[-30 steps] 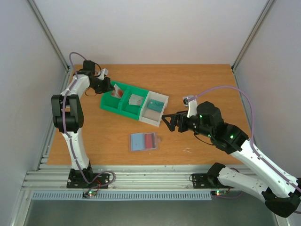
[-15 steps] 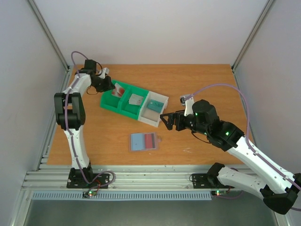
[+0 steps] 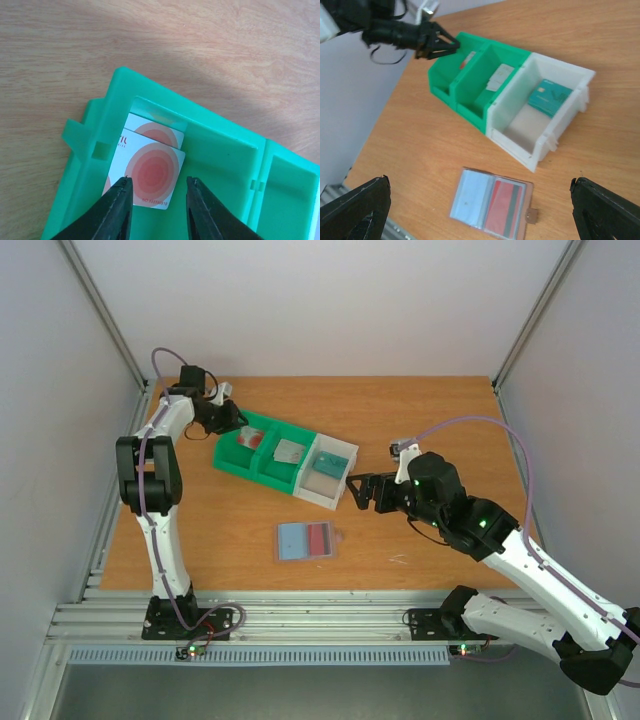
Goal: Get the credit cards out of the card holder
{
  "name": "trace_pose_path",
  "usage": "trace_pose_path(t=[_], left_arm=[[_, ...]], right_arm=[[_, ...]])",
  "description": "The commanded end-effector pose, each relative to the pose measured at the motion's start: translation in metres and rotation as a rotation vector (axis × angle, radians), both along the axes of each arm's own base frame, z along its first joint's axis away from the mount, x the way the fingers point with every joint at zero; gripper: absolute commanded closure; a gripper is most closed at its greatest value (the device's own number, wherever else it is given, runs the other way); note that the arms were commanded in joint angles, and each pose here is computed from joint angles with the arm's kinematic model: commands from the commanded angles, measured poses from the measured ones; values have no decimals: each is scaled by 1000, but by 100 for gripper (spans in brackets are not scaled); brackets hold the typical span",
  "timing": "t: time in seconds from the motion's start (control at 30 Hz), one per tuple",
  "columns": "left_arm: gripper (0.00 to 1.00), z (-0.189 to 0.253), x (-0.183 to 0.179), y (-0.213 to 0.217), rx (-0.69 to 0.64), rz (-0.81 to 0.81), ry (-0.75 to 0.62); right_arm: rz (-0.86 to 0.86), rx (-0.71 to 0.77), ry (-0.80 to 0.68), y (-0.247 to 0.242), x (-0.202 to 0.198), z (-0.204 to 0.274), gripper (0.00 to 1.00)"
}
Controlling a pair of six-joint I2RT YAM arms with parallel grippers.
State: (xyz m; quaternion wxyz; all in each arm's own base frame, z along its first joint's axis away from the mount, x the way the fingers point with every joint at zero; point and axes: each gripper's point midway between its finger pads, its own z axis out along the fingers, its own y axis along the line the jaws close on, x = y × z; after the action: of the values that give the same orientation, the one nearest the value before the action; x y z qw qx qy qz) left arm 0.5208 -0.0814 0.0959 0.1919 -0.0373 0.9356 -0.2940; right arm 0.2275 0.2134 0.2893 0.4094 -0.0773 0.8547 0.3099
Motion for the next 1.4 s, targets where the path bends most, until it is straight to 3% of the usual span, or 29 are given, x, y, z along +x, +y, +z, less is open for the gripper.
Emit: trace_pose_path(t=[0.0,0.2,0.3,0.47,0.7,1.0,1.37], left_arm=[[67,37,7,-9,-54,2,-88],[58,67,-4,-11,-82,18,-115],[53,78,-15,-12,-88,36,-119],[44,89,-46,-14,-79,57,-92],[36,84,-114,-35,-7,10,-16],[43,89,-188,-87,-46,-109,-21],[48,61,-262,-103,-125,-142,40]], right_arm=[[-196,-28,52,-29,10,-5,1],[-396,-98,159,-67,5,-21,2],[-239,-102,125,-48,-2,-14,2],[-95,-94,192,-28,-18,-19,2],[29,-92,343,-4,-35,-58,15],[140,-41,473,27,-48,-103,48],[185,-58,569,62,-57,-152,50]])
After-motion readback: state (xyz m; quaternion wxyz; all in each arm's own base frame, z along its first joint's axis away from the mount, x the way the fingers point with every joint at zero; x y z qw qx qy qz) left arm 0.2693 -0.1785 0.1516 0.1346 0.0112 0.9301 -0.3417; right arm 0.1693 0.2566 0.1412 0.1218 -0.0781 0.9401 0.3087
